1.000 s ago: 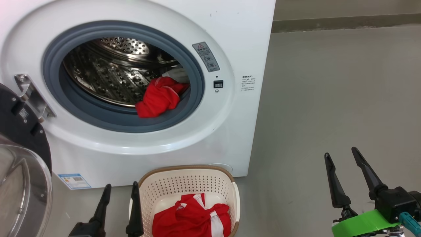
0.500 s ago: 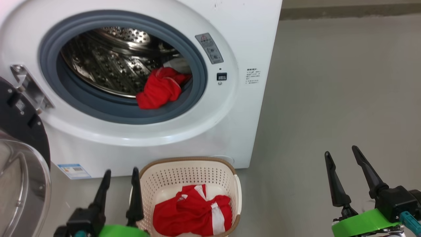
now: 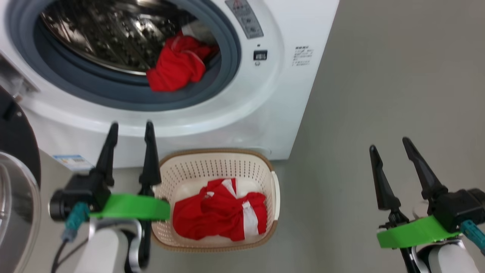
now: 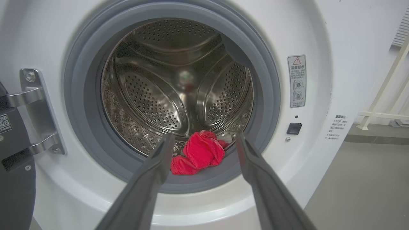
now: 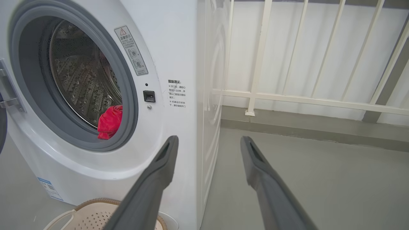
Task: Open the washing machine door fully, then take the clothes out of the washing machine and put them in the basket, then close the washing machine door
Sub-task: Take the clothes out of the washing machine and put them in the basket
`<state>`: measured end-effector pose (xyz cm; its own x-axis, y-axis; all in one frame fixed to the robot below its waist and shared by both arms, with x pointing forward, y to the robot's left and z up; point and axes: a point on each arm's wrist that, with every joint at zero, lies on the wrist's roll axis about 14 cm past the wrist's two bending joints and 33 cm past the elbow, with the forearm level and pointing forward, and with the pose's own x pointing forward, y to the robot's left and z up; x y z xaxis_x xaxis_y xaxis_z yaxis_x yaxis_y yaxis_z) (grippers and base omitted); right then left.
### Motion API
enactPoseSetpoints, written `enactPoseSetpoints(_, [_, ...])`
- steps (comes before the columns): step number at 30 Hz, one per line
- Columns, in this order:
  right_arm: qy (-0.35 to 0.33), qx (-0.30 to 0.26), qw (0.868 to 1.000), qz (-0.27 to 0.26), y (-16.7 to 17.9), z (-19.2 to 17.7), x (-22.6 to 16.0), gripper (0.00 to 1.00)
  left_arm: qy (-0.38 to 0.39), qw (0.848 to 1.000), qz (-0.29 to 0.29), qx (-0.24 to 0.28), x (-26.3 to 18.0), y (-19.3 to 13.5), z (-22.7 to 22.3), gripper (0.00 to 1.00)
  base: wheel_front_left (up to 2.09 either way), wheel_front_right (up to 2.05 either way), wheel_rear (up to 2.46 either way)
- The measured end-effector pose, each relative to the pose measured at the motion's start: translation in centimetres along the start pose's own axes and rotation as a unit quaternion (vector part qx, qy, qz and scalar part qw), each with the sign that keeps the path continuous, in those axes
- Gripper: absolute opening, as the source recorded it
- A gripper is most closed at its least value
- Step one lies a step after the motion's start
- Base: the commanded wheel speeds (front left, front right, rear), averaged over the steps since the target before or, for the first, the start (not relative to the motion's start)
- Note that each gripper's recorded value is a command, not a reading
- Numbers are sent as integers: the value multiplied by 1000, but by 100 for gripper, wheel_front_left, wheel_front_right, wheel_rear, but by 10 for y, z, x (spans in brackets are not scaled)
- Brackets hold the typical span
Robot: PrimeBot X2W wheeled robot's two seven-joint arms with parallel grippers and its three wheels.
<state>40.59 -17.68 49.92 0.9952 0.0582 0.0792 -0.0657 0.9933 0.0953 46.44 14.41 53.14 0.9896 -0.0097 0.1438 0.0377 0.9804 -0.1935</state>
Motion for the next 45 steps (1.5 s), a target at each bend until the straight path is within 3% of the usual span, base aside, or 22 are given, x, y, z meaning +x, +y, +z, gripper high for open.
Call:
enactPoseSetpoints(20, [49, 13, 998, 22, 9, -59, 54, 100, 13, 1000, -6, -13, 120, 2, -42, 100, 0, 0, 0])
enactPoseSetpoints(27, [67, 10, 998, 19, 4, -80, 63, 100, 3, 998, -14, -62, 158, 4, -49, 100, 0, 0, 0])
enactPoseSetpoints(33, [81, 6, 997, 17, -1, -97, 70, 100, 27, 996, -20, -87, 181, 5, -75, 100, 0, 0, 0])
enactPoseSetpoints(45, [111, 4, 994, 17, -4, -120, 68, 100, 134, 988, -42, -61, 212, -4, -121, 100, 0, 0, 0])
